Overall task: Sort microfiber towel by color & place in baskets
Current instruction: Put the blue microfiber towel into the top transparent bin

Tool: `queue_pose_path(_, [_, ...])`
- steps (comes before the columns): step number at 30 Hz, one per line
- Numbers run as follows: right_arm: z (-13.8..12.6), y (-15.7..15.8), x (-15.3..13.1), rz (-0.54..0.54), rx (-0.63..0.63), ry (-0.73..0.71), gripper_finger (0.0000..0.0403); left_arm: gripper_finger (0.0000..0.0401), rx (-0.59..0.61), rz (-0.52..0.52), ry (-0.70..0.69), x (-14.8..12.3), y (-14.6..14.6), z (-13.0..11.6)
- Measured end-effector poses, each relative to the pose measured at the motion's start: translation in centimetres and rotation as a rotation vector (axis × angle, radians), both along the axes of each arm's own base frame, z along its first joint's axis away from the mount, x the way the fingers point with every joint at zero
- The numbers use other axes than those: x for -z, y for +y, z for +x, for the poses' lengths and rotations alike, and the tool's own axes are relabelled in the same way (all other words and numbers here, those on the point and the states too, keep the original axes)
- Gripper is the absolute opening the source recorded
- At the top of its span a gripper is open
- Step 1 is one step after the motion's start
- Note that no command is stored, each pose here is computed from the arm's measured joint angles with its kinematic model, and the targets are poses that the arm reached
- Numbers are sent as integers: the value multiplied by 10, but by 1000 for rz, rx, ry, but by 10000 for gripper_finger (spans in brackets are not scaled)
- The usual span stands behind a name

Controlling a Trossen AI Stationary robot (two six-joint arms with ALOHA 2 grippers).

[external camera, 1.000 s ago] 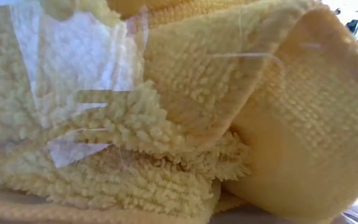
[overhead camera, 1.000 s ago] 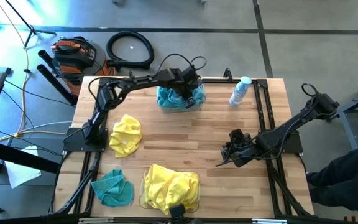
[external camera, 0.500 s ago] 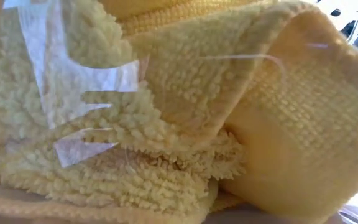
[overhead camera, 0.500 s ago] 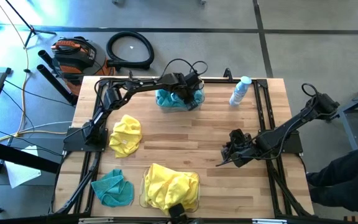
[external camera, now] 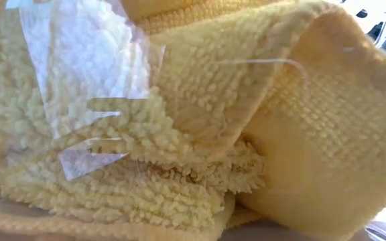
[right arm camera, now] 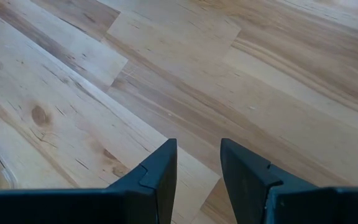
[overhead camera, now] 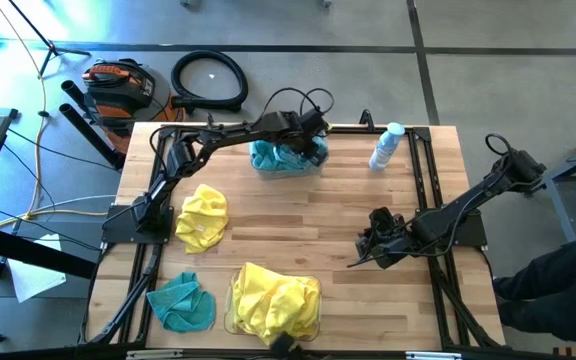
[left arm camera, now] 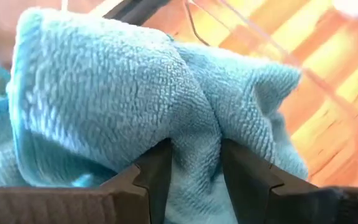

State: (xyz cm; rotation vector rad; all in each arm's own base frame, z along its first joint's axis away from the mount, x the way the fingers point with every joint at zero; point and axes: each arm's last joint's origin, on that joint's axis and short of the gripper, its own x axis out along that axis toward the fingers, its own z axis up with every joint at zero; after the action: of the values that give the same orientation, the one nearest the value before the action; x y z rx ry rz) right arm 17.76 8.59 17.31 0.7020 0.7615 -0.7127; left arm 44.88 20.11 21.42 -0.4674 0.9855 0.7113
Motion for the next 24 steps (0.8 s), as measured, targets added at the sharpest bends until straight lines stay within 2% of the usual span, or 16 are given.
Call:
queue_pose_path(5, [0,0,0,0,0,0,118,129,-164,-82,-46,5,0,0])
queue_pose_path(9, [0,0,0,-2,0,5,118,129,-234,-165,-66,12,6,-2])
queue_pose_path(14, [-1,-1,0,-7,-3,13,118,129,-245,-203,-26,29,8,-1])
queue_pose_path(17, [-2,-1,1,-10,-4,20,118,129,-245,-174,-8,33,5,1])
queue_pose_path(24, [-2,-1,1,-13,-4,24,118,129,-231,-176,-25,22,1,0])
